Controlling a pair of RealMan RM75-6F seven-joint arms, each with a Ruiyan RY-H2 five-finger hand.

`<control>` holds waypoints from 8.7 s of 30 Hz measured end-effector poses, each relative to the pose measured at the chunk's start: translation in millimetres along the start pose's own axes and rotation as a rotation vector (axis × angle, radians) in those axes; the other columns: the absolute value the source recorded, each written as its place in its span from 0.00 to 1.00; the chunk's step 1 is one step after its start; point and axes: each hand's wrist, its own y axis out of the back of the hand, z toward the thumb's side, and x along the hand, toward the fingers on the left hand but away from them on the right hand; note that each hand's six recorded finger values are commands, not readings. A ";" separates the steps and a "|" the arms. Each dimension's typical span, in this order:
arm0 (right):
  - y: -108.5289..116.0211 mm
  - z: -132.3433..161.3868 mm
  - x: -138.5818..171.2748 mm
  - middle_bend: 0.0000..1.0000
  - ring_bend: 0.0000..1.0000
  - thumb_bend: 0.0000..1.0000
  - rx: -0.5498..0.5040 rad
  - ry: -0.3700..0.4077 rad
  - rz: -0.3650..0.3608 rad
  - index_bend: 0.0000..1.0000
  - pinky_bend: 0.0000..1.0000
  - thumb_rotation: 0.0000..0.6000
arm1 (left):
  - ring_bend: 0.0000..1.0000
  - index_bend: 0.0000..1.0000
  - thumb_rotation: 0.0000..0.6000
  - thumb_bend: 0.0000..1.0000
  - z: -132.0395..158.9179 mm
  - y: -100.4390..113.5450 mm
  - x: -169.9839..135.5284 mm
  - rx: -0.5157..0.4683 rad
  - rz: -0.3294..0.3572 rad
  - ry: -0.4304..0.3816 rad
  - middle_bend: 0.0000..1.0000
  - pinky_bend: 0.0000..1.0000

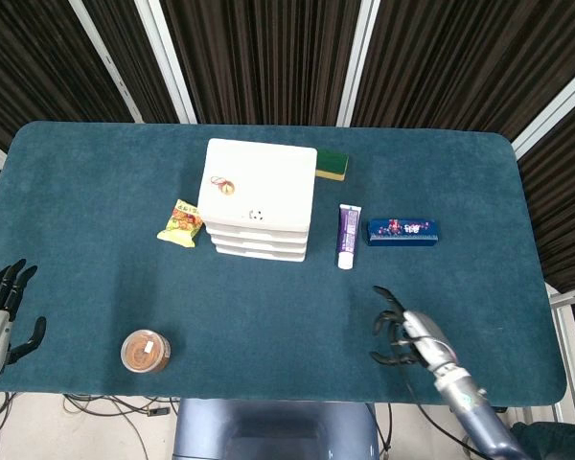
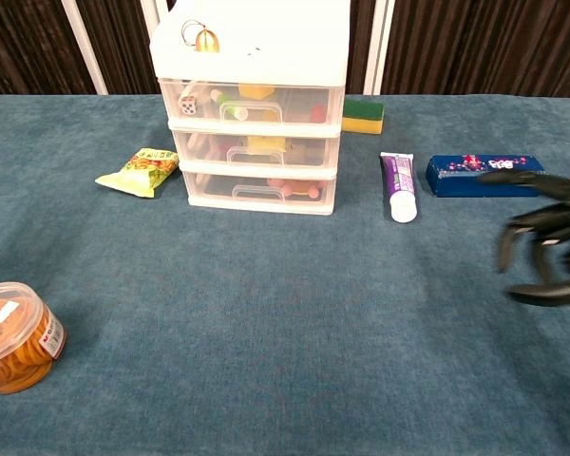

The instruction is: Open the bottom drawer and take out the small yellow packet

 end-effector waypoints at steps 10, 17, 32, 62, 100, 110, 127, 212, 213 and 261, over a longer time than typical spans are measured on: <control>-58.1 33.3 -55.0 0.69 0.73 0.35 -0.092 -0.030 0.084 0.00 1.00 1.00 | 0.00 0.04 1.00 0.44 -1.5 -0.5 1.7 -0.014 -0.009 0.005 0.02 0.00; -96.1 67.3 -89.2 0.76 0.79 0.43 -0.178 -0.018 0.111 0.00 1.00 1.00 | 0.00 0.05 1.00 0.44 -2.0 1.0 1.9 -0.025 -0.008 0.008 0.02 0.00; -119.5 101.6 -139.5 0.80 0.84 0.54 -0.211 0.037 0.004 0.00 1.00 1.00 | 0.00 0.05 1.00 0.44 -1.9 -0.1 1.3 -0.037 -0.017 0.013 0.02 0.00; -140.9 122.4 -191.8 0.81 0.84 0.56 -0.280 0.009 -0.032 0.00 1.00 1.00 | 0.00 0.05 1.00 0.44 -6.3 0.2 4.2 -0.050 -0.024 0.035 0.02 0.00; -153.5 137.3 -203.1 0.81 0.84 0.56 -0.260 0.030 0.001 0.00 1.00 1.00 | 0.00 0.05 1.00 0.44 -9.5 1.2 5.2 -0.055 -0.021 0.045 0.02 0.00; -158.2 138.0 -203.7 0.82 0.85 0.56 -0.258 0.040 0.038 0.00 1.00 1.00 | 0.00 0.05 1.00 0.44 -9.7 1.3 5.2 -0.054 -0.021 0.045 0.02 0.00; -159.8 143.4 -196.1 0.83 0.85 0.56 -0.239 0.076 0.064 0.00 1.00 1.00 | 0.00 0.05 1.00 0.44 -9.9 0.2 5.0 -0.048 -0.027 0.046 0.02 0.00; -120.1 168.0 -145.5 0.86 0.88 0.56 0.188 0.028 0.038 0.04 1.00 1.00 | 0.00 0.05 1.00 0.44 -9.6 -1.6 6.2 -0.049 -0.040 0.047 0.02 0.00; -119.7 168.1 -146.8 0.86 0.88 0.56 0.193 0.019 0.034 0.04 1.00 1.00 | 0.00 0.05 1.00 0.44 -9.6 -1.7 6.2 -0.049 -0.040 0.047 0.02 0.00; -129.8 177.2 -142.6 0.87 0.88 0.56 0.211 -0.006 0.139 0.10 1.00 1.00 | 0.00 0.07 1.00 0.44 -10.0 -2.3 5.5 -0.047 -0.047 0.051 0.02 0.00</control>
